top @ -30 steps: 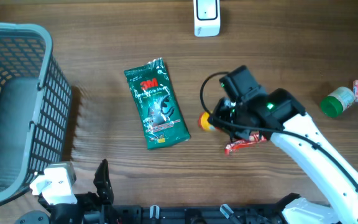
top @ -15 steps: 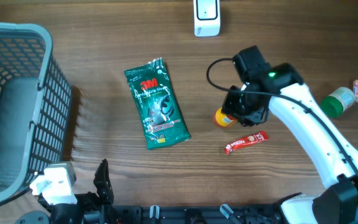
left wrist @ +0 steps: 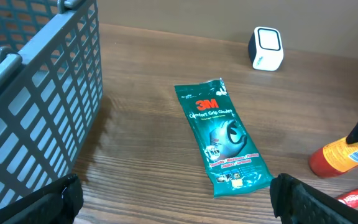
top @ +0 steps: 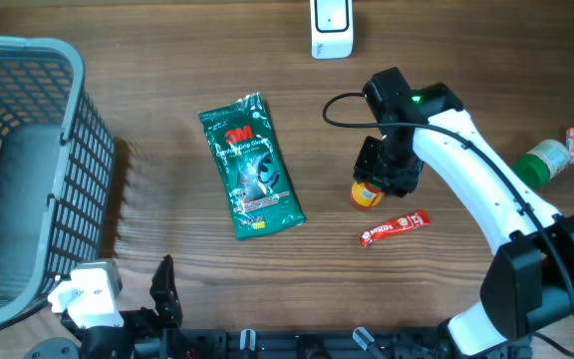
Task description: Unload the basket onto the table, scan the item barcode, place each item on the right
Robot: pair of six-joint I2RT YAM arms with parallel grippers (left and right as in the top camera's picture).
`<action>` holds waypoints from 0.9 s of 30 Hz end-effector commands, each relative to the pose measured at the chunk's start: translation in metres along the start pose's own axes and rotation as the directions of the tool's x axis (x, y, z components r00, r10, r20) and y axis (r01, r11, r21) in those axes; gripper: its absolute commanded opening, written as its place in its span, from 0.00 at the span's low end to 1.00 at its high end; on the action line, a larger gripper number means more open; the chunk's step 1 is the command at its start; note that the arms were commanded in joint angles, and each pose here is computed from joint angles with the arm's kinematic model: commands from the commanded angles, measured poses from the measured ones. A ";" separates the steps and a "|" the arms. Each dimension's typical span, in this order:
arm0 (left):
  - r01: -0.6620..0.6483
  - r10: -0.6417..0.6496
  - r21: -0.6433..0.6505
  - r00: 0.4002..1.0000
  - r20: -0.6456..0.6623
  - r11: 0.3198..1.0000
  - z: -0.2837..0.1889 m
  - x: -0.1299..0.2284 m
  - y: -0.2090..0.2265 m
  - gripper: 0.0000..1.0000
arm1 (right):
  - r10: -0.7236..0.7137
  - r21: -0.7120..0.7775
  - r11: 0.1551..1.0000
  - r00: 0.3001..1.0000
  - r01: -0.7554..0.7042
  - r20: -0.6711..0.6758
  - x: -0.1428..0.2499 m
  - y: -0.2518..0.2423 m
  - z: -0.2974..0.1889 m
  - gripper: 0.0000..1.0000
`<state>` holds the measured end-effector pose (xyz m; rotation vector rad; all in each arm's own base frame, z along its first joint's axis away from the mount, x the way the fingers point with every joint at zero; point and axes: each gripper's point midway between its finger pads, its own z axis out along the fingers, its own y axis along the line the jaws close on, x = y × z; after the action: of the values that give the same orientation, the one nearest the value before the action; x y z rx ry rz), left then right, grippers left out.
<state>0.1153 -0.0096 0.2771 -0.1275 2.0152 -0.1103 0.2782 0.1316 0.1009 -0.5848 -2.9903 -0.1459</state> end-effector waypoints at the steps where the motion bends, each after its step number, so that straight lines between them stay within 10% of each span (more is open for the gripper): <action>1: 0.014 -0.014 0.008 1.000 0.010 1.000 -0.001 -0.001 -0.002 1.00 | -0.052 -0.012 0.999 0.998 0.052 0.036 -0.008 0.004 -0.007 0.43; 15: 0.014 -0.014 0.008 1.000 0.010 1.000 -0.001 -0.001 -0.002 1.00 | -0.163 -0.066 0.982 0.975 0.174 0.151 -0.027 0.026 -0.055 1.00; 22: 0.014 -0.014 0.008 1.000 0.010 1.000 -0.001 -0.001 -0.002 1.00 | 0.430 -0.228 0.892 0.887 -0.390 0.165 -0.069 -0.015 -0.128 1.00; 27: 0.014 -0.014 0.008 1.000 0.010 1.000 -0.001 -0.001 -0.002 1.00 | 0.582 -0.183 0.809 0.806 -0.559 0.109 -0.103 -0.085 -0.104 1.00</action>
<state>0.1153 -0.0096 0.2771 -0.1275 2.0152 -0.1103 0.3519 0.0304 0.2078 -1.4515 -2.9057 -0.3344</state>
